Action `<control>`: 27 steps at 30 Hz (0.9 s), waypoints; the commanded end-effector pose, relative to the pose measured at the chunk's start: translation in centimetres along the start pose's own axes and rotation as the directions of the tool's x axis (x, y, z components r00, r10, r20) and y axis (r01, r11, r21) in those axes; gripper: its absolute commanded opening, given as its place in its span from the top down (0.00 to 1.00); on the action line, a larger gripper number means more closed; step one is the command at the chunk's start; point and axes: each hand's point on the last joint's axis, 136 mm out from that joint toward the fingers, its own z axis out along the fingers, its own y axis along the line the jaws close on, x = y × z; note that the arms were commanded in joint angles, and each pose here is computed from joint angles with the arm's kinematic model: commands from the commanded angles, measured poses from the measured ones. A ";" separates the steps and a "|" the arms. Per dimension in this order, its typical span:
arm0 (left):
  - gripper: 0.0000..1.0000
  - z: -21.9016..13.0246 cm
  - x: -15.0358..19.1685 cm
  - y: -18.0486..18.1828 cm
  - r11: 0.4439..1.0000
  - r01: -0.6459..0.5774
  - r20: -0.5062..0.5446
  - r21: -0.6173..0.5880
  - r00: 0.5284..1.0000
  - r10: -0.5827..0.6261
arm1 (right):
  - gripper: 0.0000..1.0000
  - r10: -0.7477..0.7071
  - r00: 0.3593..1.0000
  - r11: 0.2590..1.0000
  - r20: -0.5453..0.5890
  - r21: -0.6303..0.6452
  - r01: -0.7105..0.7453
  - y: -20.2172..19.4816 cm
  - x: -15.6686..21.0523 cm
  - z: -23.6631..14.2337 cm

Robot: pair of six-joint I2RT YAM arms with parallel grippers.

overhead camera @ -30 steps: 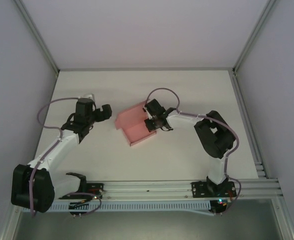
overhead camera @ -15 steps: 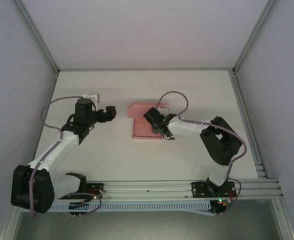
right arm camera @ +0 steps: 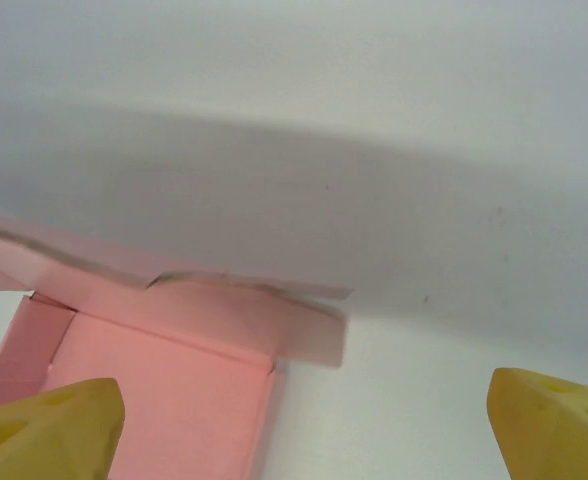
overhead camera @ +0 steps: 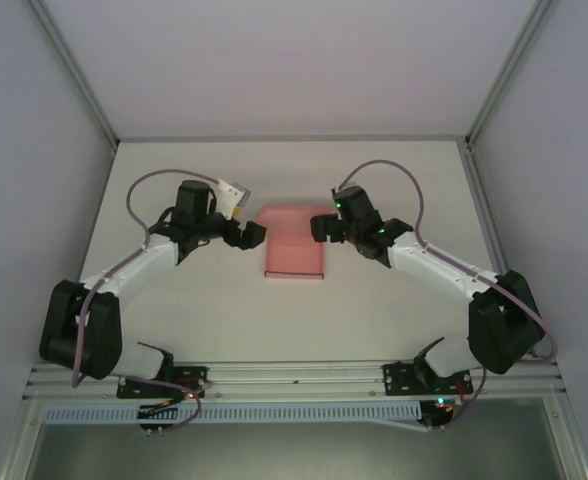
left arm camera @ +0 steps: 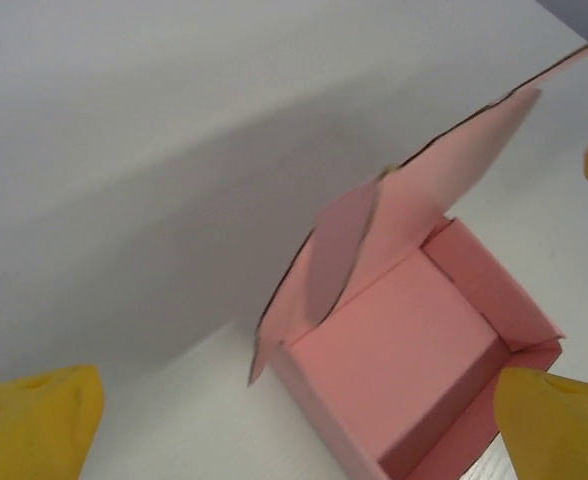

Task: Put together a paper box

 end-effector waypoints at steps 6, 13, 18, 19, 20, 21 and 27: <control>0.21 3.1 0.3 -0.4 0.989 -0.112 -0.107 0.095 0.987 0.122 | 0.16 -0.301 0.952 0.896 0.051 -0.326 0.301 1.9 -2.0 0.9; 0.63 4.0 0.4 -0.1 0.985 -0.127 -0.134 0.113 0.981 0.142 | 0.39 -0.356 0.934 0.878 -0.022 -0.350 0.327 1.5 -1.1 2.8; 0.81 4.3 0.4 -0.4 0.985 -0.123 -0.133 0.121 0.981 0.139 | 0.66 -0.347 0.935 0.888 -0.067 -0.344 0.305 1.1 -0.4 3.6; 0.85 4.2 0.3 -0.6 0.985 -0.121 -0.130 0.121 0.982 0.136 | 0.71 -0.344 0.936 0.891 -0.070 -0.341 0.301 1.1 -0.3 3.6; 0.87 4.1 0.1 -0.6 0.986 -0.120 -0.122 0.116 0.983 0.135 | 0.74 -0.340 0.937 0.894 -0.078 -0.336 0.297 0.9 -0.2 3.7; 0.92 4.0 -0.1 -0.6 0.987 -0.120 -0.117 0.108 0.984 0.133 | 0.78 -0.339 0.937 0.897 -0.087 -0.330 0.294 0.8 -0.1 3.7; 1.00 3.1 -1.6 0.9 0.991 -0.089 -0.064 -0.097 0.994 0.083 | 0.95 -0.293 0.954 0.921 -0.062 -0.286 0.264 0.8 -0.6 3.2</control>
